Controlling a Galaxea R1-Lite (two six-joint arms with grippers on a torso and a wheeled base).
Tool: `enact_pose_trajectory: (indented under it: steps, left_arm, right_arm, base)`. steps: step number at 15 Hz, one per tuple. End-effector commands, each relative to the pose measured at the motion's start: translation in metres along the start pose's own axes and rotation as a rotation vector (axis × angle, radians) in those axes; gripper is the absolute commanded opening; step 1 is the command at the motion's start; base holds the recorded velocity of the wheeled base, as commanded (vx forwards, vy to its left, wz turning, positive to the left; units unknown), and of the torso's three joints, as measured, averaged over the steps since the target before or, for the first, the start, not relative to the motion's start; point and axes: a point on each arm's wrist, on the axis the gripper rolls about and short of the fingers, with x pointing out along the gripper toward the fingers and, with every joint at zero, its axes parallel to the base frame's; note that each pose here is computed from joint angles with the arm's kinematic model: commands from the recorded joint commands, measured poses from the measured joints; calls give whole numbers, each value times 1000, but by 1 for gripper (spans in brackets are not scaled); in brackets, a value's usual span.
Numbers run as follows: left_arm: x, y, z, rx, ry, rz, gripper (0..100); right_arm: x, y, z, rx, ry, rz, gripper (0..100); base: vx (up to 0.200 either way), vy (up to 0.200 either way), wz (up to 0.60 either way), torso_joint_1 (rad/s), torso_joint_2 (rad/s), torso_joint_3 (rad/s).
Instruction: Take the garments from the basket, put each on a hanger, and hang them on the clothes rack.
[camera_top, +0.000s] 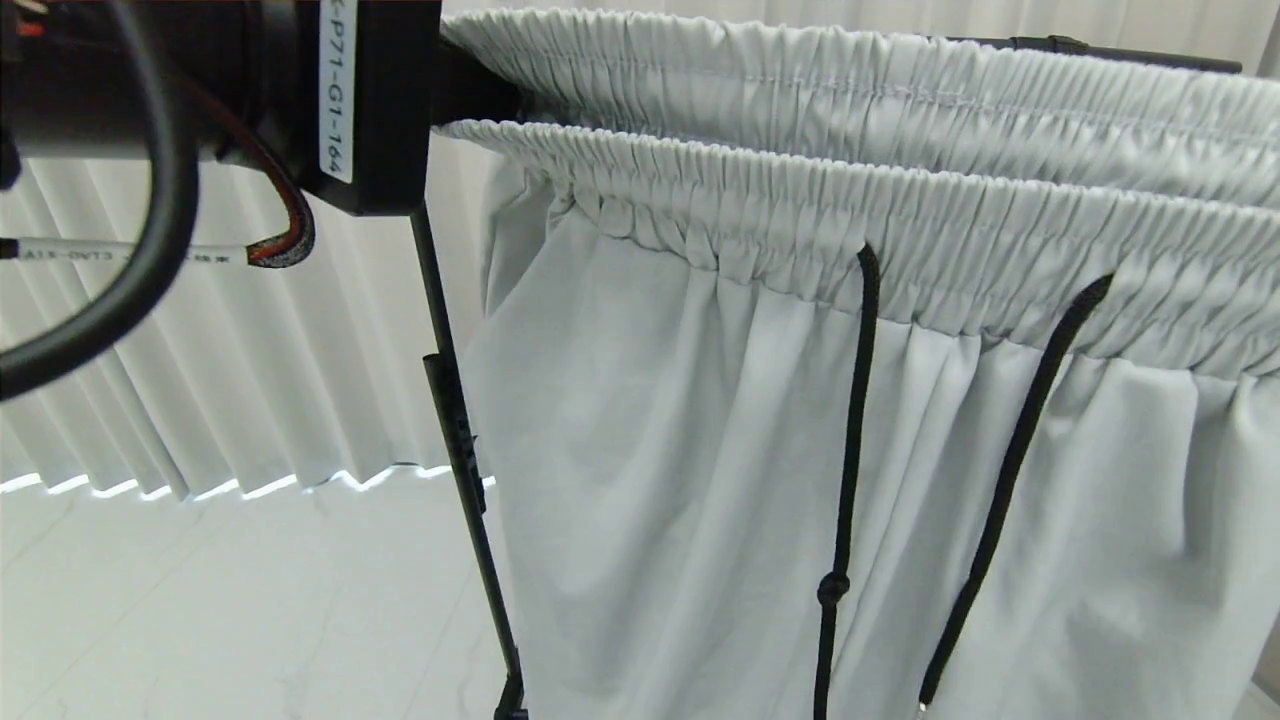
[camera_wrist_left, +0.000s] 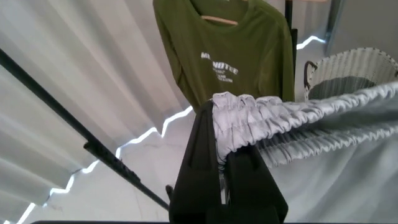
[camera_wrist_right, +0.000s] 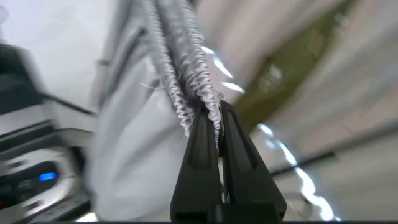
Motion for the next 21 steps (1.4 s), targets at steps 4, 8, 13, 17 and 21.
enact_pose_trajectory:
  steps: [4, 8, 13, 17, 21]
  left_arm:
    - [-35, 11, -24, -5, 175, -35, 0]
    - [-63, -2, -30, -218, 212, -165, 0]
    - [-105, -4, -44, -209, 267, -361, 0]
    - [-111, 1, -44, -214, 251, -386, 0]
    - [-109, -4, -43, -72, 230, -405, 0]
  right_arm:
    - [22, -11, 2, 20, 68, -270, 0]
    - [72, -12, 3, -4, -135, -301, 0]
    - [93, -13, 9, -4, -192, -309, 0]
    - [89, -15, 9, -1, -196, -327, 0]
    - [49, -28, 14, 31, -117, -396, 0]
  base:
    - [0, 0, 0, 0, 0, 0]
    - [0, 0, 0, 0, 0, 0]
    - [0, 0, 0, 0, 0, 0]
    - [0, 0, 0, 0, 0, 0]
    - [0, 0, 0, 0, 0, 0]
